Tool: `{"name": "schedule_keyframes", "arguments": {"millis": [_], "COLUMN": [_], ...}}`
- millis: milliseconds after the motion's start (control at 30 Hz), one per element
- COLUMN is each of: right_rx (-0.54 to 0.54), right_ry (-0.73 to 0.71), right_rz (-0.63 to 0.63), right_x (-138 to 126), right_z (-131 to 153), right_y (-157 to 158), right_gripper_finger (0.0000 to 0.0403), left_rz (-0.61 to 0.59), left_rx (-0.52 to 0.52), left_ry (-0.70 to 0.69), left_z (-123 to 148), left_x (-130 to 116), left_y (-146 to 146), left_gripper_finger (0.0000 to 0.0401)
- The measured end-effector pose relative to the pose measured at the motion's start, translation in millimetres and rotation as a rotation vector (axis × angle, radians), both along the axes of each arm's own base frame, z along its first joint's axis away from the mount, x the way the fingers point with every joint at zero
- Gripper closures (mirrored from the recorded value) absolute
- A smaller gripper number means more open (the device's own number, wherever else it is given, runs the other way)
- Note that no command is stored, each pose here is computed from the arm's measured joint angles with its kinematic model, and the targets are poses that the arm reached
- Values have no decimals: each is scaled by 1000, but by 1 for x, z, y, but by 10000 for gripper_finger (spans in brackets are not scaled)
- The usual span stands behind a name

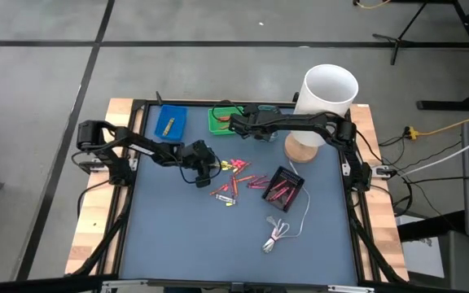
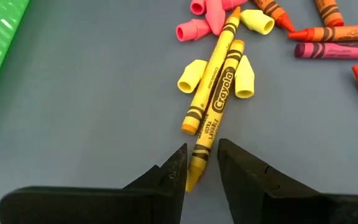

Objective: Sort crayons
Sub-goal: Put the yellow crayon into the blue bin

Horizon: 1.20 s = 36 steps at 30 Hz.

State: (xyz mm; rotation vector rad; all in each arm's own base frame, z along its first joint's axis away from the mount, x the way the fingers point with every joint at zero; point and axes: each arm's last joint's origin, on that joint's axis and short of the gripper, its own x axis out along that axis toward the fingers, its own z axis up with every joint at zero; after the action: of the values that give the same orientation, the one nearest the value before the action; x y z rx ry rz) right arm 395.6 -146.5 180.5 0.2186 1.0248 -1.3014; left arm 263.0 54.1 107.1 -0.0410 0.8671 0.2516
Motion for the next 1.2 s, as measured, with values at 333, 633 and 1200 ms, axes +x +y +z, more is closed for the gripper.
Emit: {"name": "schedule_keyframes", "arguments": {"millis": [333, 633, 1200], "right_rx": [55, -24, -12], "right_ry": [-17, 47, 118], "right_rz": [16, 107, 418], "right_x": [1, 9, 15], "right_z": [-1, 2, 23], "right_y": [3, 27, 125], "right_gripper_finger": [221, 221, 221], "left_rz": [-25, -23, -5], "left_rx": [-32, -33, -72], "left_ry": [4, 5, -20], "left_z": [-1, -1, 9], "left_x": [0, -1, -3], "left_y": [-1, -1, -7], "left_gripper_finger": [351, 395, 398]}}
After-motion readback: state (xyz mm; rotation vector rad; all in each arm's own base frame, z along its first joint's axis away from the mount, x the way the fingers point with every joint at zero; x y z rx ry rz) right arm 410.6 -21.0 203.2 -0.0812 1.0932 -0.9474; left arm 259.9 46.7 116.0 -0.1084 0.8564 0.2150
